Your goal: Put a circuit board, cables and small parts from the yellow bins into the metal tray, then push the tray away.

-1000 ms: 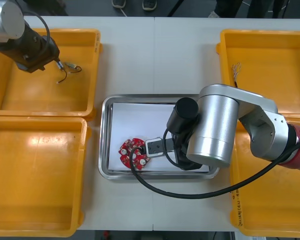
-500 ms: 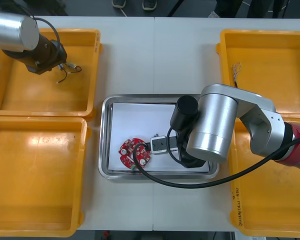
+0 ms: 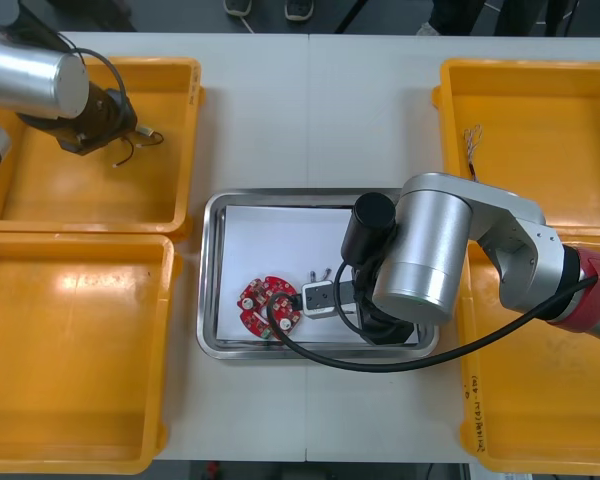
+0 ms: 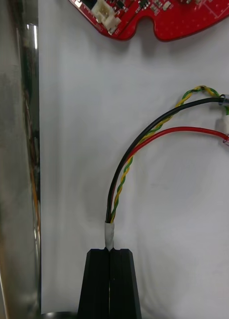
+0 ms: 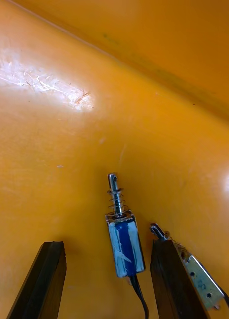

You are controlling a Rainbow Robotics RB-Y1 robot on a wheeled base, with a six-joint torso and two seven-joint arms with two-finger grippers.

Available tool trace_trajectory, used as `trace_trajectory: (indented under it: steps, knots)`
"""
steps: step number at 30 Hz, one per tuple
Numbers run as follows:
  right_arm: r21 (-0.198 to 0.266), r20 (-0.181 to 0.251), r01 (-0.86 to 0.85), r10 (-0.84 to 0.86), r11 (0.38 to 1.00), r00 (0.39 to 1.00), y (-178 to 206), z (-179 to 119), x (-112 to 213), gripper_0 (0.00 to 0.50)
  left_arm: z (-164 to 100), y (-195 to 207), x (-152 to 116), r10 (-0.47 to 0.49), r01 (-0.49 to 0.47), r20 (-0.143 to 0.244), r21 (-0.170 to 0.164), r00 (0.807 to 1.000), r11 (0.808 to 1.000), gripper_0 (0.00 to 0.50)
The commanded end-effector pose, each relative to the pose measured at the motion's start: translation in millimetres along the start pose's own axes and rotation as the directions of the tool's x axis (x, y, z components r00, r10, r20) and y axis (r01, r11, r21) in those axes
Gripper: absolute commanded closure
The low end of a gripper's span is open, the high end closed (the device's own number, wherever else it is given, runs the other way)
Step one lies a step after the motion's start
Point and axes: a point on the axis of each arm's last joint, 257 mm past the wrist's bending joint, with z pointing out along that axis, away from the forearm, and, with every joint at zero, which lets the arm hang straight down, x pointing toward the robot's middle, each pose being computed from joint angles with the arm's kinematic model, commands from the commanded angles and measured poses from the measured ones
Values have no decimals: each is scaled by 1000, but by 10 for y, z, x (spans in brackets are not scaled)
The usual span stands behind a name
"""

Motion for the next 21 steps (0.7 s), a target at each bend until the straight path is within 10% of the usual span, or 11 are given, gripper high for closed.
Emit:
trace_trajectory:
  steps: [1,4,6,8,10,11,13,21]
  knots:
    - [27,20,35,-36,999,999,-73,-49,-98,500,-62,-316,-133,129,-130,43,31,991,991,0]
    - [34,29,36,-37,999,999,-89,-56,-126,385,-36,-304,-117,138,-139,45,27,989,990,0]
    - [38,27,38,-39,999,999,-98,-58,-134,113,-16,-285,-112,142,-143,47,22,989,989,0]
    - [42,28,36,-37,998,999,-107,-58,-134,0,5,-280,-102,141,-142,48,23,989,990,0]
    - [41,27,34,-35,999,999,-104,-61,-135,0,9,-279,-106,144,-146,51,21,988,989,61]
    - [41,27,34,-35,999,999,-104,-61,-135,0,11,-285,-101,146,-147,51,21,988,989,265]
    - [39,27,30,-31,999,999,-99,-61,-133,0,13,-277,-99,145,-146,49,20,988,989,499]
    - [69,30,34,-36,997,999,-130,-142,-174,0,8,-289,-95,142,-143,47,26,989,989,500]
